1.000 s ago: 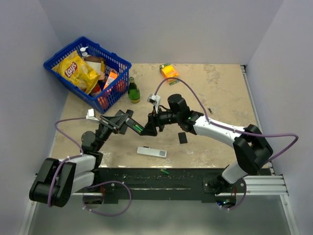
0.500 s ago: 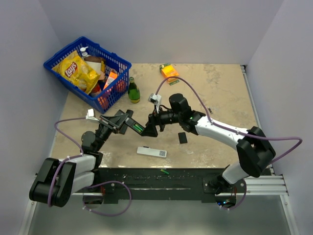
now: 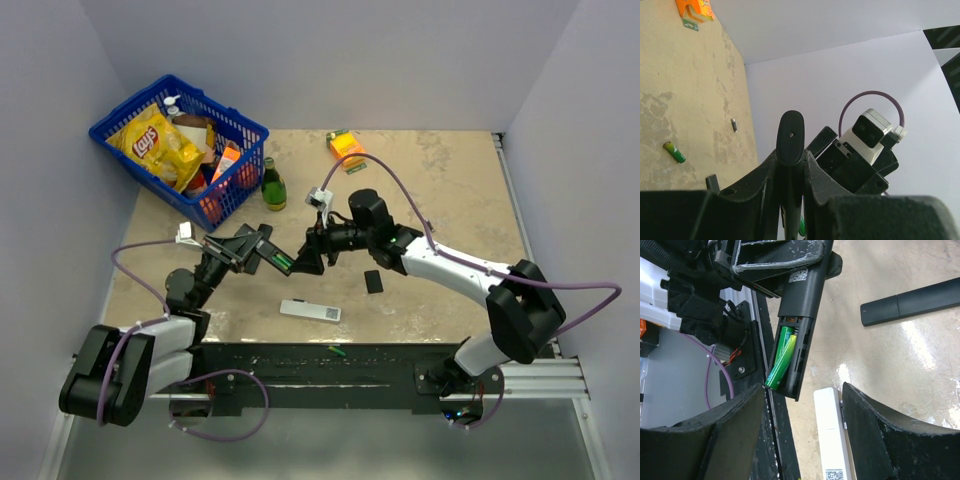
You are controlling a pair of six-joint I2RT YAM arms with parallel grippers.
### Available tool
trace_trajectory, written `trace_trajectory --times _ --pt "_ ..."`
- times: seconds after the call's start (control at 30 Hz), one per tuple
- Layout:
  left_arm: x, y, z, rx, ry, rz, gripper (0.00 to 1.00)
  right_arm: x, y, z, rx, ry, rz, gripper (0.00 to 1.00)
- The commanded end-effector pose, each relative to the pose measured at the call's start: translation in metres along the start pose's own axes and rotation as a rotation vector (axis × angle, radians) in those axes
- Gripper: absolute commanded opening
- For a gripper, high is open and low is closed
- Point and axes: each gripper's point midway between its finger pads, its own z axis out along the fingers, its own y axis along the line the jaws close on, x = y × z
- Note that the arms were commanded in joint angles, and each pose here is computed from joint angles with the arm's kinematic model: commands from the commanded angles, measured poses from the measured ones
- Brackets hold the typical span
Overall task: Load the batteries into the remote control
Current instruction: Load the battery into the remote control.
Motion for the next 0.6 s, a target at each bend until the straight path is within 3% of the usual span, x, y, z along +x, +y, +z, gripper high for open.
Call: trace_trajectory --times 0.0,0.57 --pt "0.0172 -0.0830 -0.0554 0.425 -0.011 0.145 0.00 -0.0275 0.0118 -0.0030 -0.041 -0.064 -0.055 0.67" --pt "0.0186 -0.0852 -0.0561 0.434 -0.004 0.150 0.00 -0.0312 0.0174 -0.0071 -0.060 -0.079 -0.058 0.67"
